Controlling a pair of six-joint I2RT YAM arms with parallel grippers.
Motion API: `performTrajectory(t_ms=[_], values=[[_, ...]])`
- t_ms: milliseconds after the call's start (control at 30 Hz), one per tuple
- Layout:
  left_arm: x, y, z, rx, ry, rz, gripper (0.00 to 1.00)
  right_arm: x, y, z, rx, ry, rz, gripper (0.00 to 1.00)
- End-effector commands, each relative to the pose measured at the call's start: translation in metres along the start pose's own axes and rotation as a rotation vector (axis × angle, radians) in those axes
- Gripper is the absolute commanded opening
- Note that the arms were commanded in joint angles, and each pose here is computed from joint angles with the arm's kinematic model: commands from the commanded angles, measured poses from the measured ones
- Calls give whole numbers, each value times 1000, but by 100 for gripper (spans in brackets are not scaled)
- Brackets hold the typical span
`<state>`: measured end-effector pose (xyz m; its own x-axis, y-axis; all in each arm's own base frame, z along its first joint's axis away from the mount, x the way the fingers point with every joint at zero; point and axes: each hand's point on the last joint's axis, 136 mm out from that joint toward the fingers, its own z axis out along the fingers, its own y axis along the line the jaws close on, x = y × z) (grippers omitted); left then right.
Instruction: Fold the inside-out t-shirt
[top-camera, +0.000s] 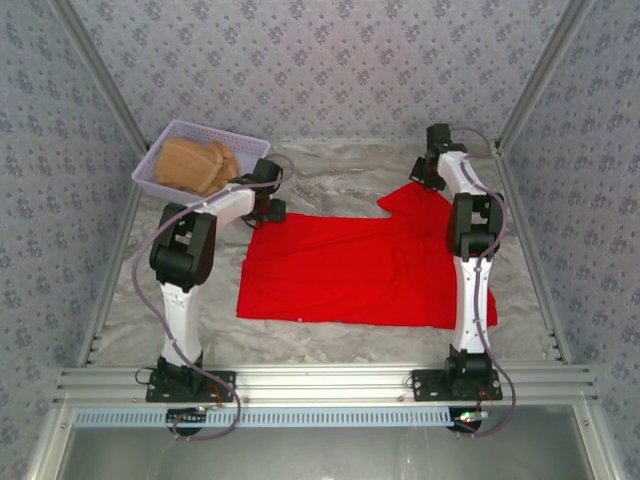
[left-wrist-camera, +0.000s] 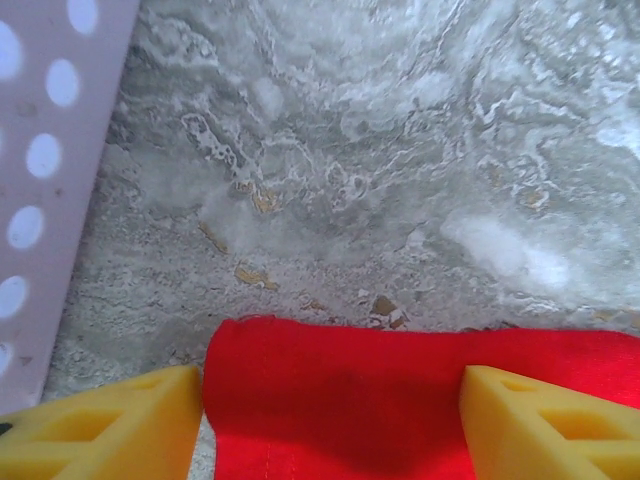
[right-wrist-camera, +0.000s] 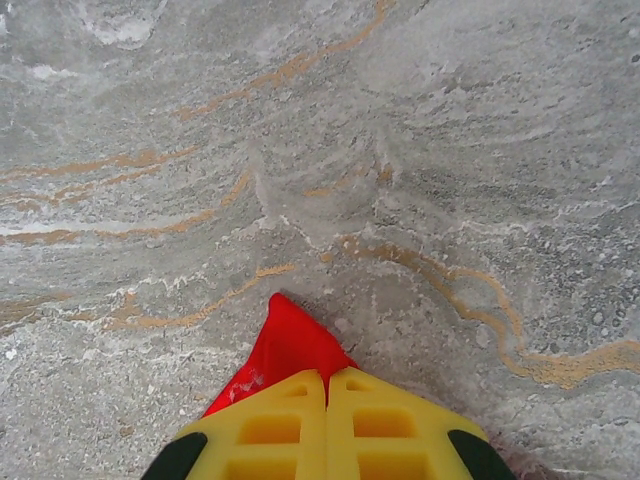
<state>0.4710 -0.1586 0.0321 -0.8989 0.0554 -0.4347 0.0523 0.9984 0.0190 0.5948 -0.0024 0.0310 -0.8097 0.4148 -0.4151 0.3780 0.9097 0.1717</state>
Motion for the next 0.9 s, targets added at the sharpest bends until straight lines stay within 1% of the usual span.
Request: performTrajectory(t_ms=[0,200,367,500,633,767,867], values=[[6,-3,6,33,46,7,64,-1,0,-13,-18,5,-14,0],[6,-10,14,61,52,7,48,-1,2,-12,-26,8,-16,0],[5,-8,17,61,54,0,35,0,1,-13,-27,10,-25,0],[-1,-6,15,68,35,-10,24,-9,-1,-21,-31,-11,-21,0],[-15,-6,5,78,-9,-20,16,-26,-1,-43,-47,-59,-32,0],[-34,-6,-12,98,-77,-41,10,-41,2,-73,-98,-100,-34,0],[-42,-9,-24,127,-122,-61,6,-44,2,-93,-115,-123,-41,0]])
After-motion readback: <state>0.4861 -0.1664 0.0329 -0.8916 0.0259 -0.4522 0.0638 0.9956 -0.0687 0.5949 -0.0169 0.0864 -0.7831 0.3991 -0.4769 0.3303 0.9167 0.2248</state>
